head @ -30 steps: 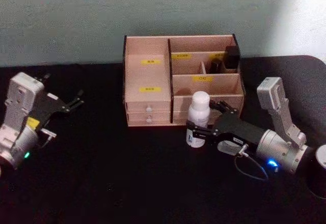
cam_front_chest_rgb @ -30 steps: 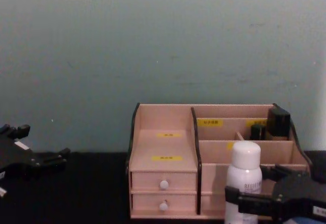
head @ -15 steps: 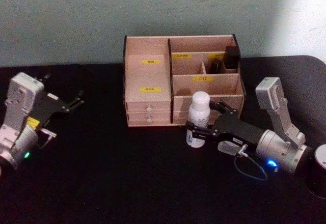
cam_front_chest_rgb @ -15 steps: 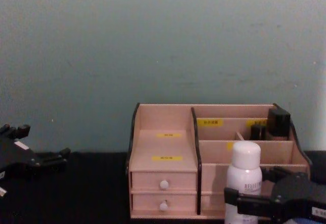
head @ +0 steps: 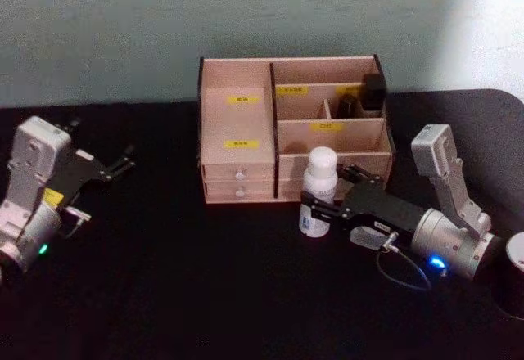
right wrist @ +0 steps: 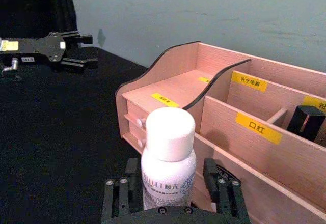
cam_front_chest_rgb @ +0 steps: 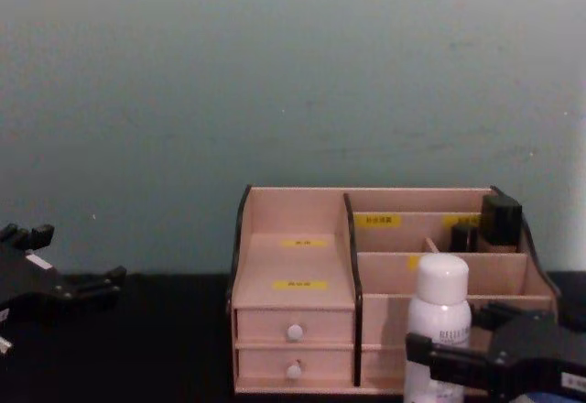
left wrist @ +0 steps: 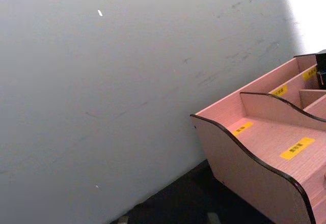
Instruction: Pick up the facial cleanser and watermelon frost from the table and place them into the tiered storage box.
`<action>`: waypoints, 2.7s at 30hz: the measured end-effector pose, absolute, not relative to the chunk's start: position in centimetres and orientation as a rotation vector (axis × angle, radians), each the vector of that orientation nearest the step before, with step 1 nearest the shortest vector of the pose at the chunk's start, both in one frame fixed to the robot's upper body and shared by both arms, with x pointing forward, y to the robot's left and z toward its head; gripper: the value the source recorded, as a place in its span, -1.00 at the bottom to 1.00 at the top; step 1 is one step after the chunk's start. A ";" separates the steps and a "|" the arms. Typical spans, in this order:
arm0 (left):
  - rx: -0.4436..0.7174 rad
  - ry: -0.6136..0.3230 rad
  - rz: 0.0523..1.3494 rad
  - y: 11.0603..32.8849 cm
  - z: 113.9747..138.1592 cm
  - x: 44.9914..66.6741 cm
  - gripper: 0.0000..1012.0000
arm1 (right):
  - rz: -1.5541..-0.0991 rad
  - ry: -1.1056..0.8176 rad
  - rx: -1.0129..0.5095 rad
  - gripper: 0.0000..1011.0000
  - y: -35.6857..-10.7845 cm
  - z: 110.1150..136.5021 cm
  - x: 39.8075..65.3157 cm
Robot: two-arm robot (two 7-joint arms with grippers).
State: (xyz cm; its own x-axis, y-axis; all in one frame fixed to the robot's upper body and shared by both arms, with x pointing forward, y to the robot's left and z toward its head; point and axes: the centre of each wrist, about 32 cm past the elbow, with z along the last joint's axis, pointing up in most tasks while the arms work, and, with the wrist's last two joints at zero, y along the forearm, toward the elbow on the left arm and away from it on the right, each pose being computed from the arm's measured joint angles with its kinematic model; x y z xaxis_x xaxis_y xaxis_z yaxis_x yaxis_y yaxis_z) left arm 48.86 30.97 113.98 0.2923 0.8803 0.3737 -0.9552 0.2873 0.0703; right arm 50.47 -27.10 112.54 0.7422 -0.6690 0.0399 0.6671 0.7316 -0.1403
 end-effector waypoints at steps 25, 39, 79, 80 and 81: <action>0.304 -0.285 1.248 31.0 114.0 48.9 0.98 | -0.726 0.012 -0.144 0.16 -27.2 112.6 50.5; 0.304 -0.285 1.248 31.0 114.0 48.9 0.98 | -0.649 0.003 -0.065 0.16 -27.9 115.0 50.2; 0.304 -0.285 1.248 31.0 114.0 48.9 0.98 | -0.906 -0.122 0.039 0.16 -24.5 119.1 58.2; 0.304 -0.285 1.248 31.0 114.0 48.9 0.98 | -0.911 -0.121 0.035 0.16 -24.4 119.0 58.5; 0.304 -0.285 1.248 31.0 114.0 48.9 0.98 | -0.914 -0.121 0.033 0.16 -24.4 118.9 58.6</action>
